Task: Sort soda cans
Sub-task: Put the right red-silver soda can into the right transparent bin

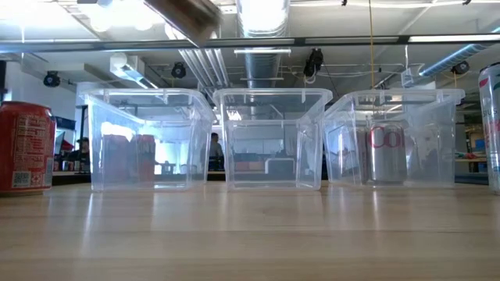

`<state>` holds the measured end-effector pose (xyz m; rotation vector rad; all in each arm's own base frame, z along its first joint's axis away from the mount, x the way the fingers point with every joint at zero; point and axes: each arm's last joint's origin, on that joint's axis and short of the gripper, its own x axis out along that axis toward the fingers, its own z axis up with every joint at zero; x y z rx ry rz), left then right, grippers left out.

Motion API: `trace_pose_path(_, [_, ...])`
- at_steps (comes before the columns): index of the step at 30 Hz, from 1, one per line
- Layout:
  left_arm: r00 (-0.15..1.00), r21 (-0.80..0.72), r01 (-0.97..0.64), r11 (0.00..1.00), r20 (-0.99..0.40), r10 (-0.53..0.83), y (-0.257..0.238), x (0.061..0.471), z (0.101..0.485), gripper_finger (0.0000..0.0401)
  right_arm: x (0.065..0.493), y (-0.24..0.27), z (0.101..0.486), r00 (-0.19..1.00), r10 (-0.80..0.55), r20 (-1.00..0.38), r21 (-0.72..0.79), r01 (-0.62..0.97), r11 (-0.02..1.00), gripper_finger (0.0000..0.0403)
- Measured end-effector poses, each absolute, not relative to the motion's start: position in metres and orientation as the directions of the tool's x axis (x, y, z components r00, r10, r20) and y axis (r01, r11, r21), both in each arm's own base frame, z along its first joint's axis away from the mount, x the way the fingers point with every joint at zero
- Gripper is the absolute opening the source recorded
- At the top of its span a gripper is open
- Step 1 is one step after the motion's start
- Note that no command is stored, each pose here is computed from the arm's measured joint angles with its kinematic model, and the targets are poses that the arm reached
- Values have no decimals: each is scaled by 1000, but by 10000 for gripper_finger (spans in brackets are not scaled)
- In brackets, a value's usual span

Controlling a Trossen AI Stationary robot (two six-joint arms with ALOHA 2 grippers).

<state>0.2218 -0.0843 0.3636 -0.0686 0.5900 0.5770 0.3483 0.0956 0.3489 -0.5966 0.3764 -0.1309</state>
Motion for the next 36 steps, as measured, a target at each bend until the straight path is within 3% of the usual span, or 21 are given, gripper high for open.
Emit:
trace_pose_path(7, [766, -31, -489, 872, -493, 413, -54, 263, 363, 297, 379, 99, 333, 835, -472, -282, -716, 144, 683, 361])
trace_pose_path(13, [830, -124, -444, 887, -431, 354, -36, 276, 368, 297, 391, 98, 330, 790, -556, -258, -765, 184, 617, 361])
trace_pose_path(28, [898, -226, -317, 921, -385, 214, -26, 297, 369, 297, 398, 84, 336, 772, -594, -226, -796, 205, 569, 358])
trace_pose_path(36, [903, -214, -310, 926, -372, 217, -25, 296, 372, 297, 398, 81, 336, 764, -603, -228, -785, 222, 578, 302])
